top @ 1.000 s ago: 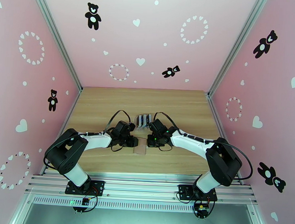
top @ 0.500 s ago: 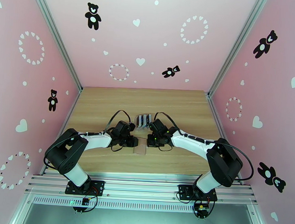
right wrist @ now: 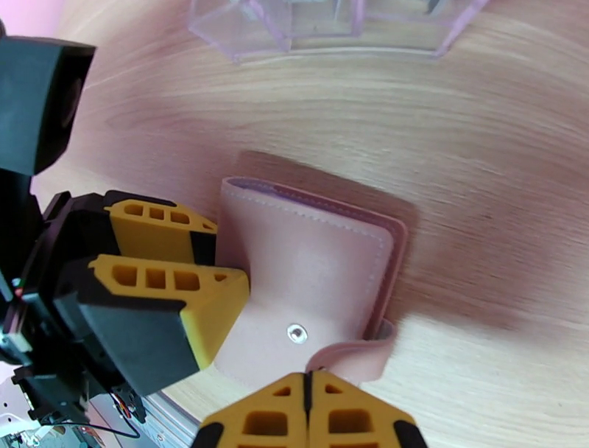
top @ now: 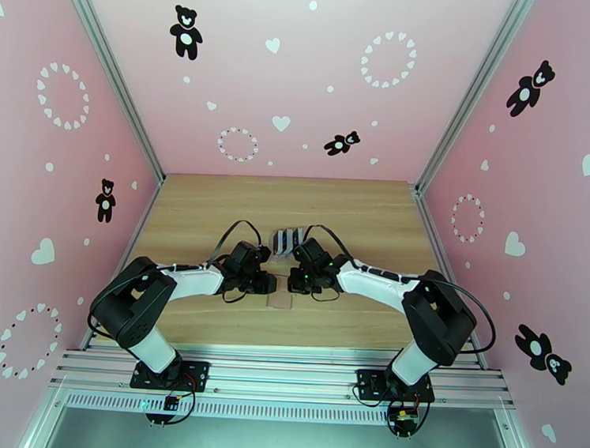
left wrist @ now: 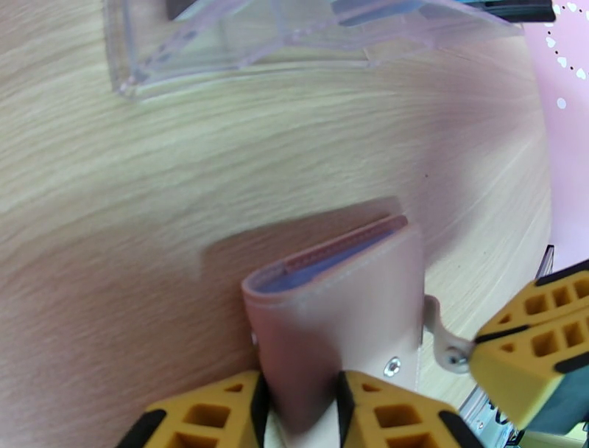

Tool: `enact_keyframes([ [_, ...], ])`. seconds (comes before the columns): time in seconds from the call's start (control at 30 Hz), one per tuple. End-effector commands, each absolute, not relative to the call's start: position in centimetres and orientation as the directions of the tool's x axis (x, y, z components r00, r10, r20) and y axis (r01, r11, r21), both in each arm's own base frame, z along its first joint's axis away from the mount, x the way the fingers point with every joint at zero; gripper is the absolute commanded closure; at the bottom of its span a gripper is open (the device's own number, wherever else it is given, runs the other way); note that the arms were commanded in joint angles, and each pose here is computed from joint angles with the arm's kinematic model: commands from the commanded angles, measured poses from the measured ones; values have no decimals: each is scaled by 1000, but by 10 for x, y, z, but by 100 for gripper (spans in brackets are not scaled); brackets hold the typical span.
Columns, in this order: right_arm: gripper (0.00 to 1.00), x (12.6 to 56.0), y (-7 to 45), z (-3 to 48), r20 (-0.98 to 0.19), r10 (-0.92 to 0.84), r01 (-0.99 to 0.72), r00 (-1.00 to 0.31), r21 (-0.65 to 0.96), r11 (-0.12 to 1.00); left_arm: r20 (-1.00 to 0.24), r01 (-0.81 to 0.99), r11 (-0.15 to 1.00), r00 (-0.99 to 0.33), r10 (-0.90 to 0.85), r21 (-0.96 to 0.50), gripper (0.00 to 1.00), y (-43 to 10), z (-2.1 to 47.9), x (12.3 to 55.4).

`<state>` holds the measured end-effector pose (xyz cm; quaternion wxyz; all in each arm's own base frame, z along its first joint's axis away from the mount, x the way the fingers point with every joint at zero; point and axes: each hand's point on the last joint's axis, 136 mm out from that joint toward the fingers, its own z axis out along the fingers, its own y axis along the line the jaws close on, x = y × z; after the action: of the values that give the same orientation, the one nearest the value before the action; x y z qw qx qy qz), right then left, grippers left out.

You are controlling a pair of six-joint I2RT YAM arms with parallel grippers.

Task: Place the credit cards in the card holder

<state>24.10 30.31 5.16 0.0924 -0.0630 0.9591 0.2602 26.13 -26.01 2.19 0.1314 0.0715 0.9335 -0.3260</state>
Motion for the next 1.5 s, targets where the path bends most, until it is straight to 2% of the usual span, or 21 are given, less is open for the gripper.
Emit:
enact_keyframes([
  [0.0, 100, 242, 311, 48, -199, -68, -161, -978, 502, 849, -231, 194, 803, -970, 71, -564, 66, -255, 4, 251],
  [1.47, 100, 243, 331, 28, -155, -89, -158, -984, 520, 839, -231, 193, 803, -970, 72, -563, 66, -255, 4, 251],
])
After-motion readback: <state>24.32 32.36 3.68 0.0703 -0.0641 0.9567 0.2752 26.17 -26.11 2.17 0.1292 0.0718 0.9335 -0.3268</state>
